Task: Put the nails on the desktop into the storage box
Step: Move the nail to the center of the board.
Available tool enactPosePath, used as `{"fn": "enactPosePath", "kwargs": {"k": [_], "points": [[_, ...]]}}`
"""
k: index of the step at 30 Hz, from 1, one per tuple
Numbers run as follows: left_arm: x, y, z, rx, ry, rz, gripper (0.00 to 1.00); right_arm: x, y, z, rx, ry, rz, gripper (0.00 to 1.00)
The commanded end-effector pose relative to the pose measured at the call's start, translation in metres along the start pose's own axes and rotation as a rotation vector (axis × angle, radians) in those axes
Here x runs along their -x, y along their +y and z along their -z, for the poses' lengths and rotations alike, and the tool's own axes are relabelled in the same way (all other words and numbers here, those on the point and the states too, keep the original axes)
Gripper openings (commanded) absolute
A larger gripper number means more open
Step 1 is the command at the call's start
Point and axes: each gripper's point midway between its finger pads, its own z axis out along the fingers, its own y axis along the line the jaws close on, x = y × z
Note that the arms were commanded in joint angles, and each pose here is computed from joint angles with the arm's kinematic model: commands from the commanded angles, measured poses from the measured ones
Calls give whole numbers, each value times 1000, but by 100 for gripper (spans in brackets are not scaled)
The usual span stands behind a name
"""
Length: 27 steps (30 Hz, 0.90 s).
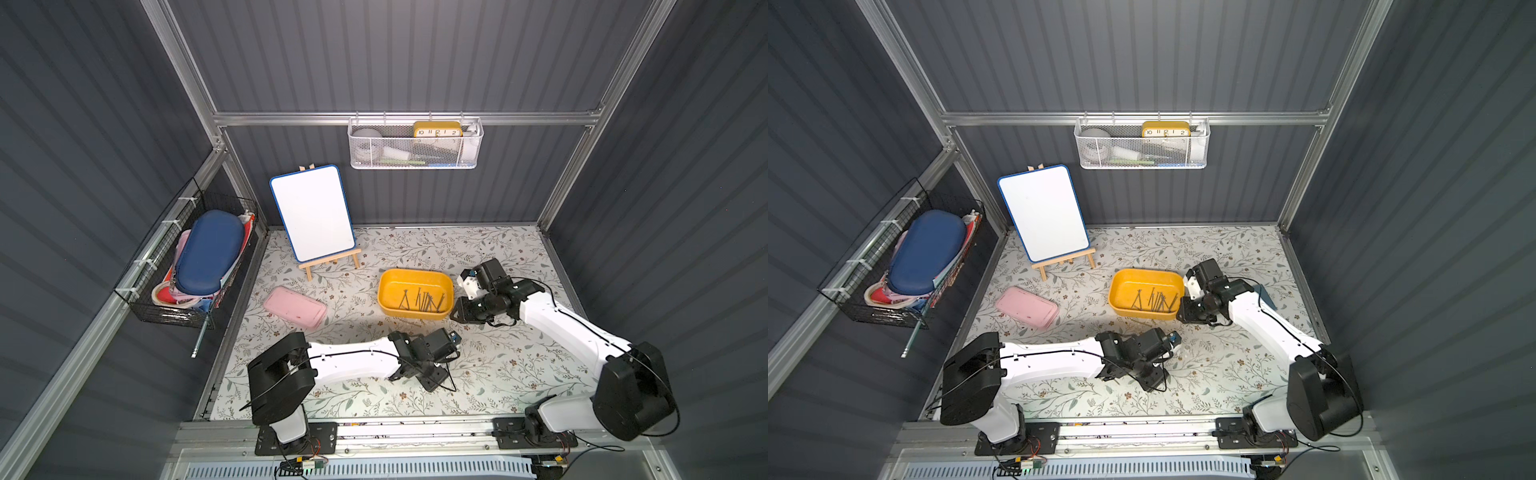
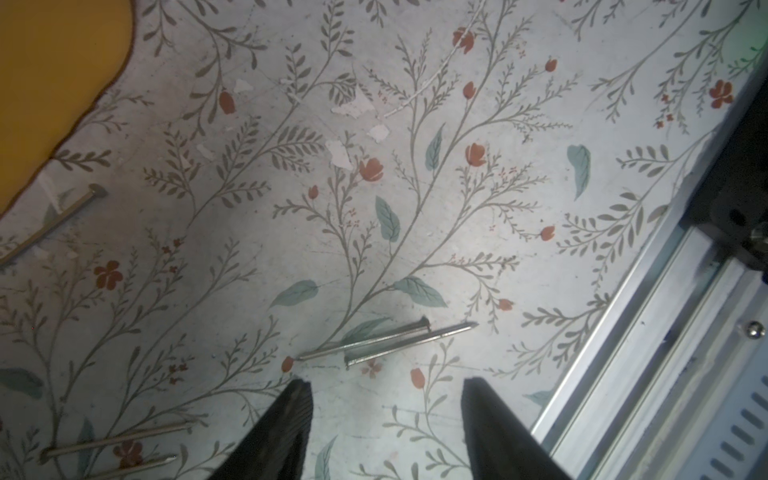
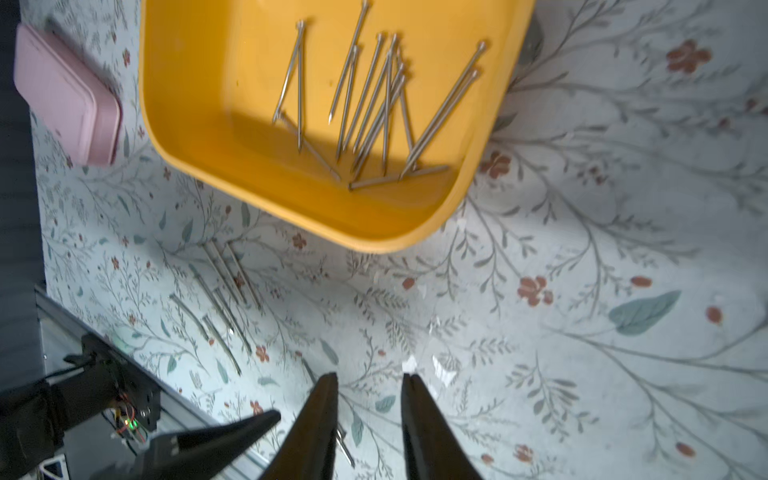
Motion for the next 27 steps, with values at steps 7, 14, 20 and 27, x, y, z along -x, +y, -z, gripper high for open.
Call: {"fn": "enactPosePath", "kwargs": {"k": [7,14,20,27], "points": [[-11,10,-26,44,48,-63,58,-33,-24,0,-70,32,-45,31],[-20,10,-38,43,79,-77,56,-31,-24,-2,-73,38,-39,31],[-24,18,-50,83,111,-68,56,-33,-26,-4,-76,45,-40,31],[-33,31,-60,135,153,-41,55,-36,-25,-7,-68,54,-39,31]]}}
